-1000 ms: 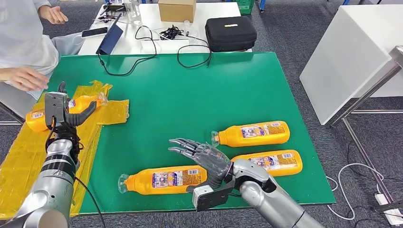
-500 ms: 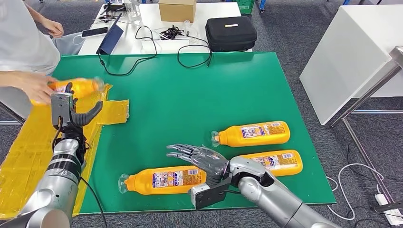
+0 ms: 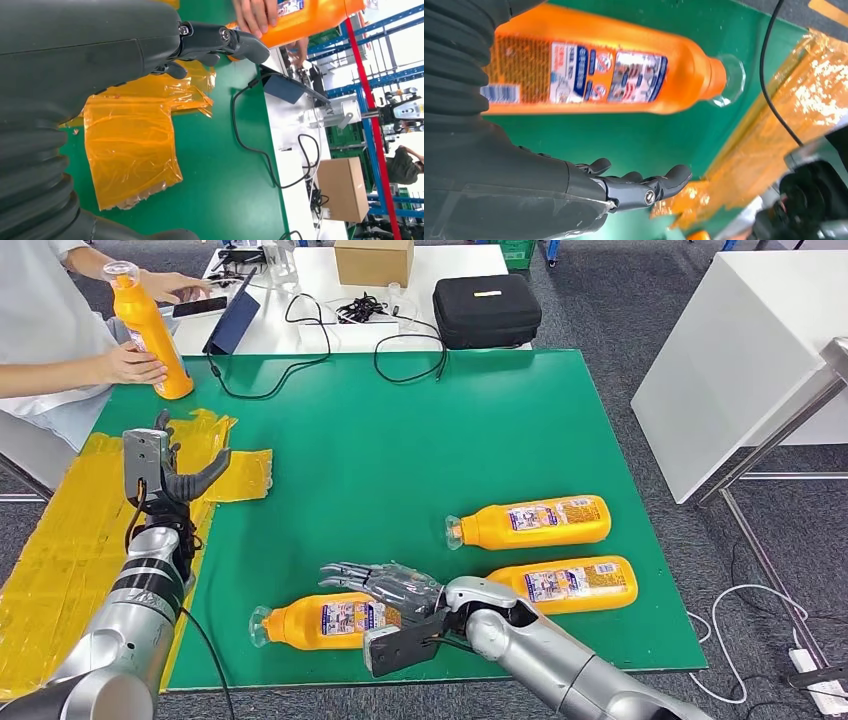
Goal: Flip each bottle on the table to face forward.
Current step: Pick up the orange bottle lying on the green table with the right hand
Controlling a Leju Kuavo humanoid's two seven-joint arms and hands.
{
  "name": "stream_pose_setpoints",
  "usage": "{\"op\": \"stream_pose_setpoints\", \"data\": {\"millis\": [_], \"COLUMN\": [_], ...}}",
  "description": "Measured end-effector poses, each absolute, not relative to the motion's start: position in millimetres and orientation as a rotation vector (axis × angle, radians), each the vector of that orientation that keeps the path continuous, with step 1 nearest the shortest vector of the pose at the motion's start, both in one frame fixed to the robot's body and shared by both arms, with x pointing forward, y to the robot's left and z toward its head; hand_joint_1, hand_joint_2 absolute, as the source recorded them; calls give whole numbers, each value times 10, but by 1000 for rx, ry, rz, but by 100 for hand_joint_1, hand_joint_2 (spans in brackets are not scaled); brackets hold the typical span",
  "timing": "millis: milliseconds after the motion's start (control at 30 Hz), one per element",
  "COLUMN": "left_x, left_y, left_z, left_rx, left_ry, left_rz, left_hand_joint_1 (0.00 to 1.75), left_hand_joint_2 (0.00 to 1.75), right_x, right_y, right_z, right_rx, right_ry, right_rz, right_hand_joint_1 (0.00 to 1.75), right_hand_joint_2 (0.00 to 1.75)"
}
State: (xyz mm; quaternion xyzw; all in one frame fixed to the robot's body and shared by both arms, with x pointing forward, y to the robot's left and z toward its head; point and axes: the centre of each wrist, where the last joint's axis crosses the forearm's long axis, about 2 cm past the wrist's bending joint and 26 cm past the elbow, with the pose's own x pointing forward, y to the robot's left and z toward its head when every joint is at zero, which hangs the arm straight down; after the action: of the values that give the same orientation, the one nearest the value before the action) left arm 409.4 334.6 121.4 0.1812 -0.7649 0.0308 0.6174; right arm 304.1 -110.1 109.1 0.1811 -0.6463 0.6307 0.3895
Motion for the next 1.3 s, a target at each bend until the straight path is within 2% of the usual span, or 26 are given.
{"op": "stream_pose_setpoints", "data": {"millis": [433,700,1067,1300], "left_x": [4094,4086,4082,4025], "left_y": [3272,3269,3270,3292], "left_z": [1178,1166,1160,1085], "left_rx": [385,380,380,375], "left_ry": [-1738,-1729,-1727,-1706], "left_rz": [88,105,105,122], "left_hand_joint_1": [0,0,0,0], "left_hand_joint_2": [175,175,175,175], "right_x": [3078,3178,3203,3192], "right_y": [-925,-955,-963,-989], "right_z": [912,915,903,879], "right_rx": [363,135,102,-150], "right_ry": [-1506,-1487,-1472,-1516], "right_rz": [1668,1742,1765,1799], "right_hand_joint_1": [0,0,0,0], "right_hand_joint_2": [175,175,175,175]}}
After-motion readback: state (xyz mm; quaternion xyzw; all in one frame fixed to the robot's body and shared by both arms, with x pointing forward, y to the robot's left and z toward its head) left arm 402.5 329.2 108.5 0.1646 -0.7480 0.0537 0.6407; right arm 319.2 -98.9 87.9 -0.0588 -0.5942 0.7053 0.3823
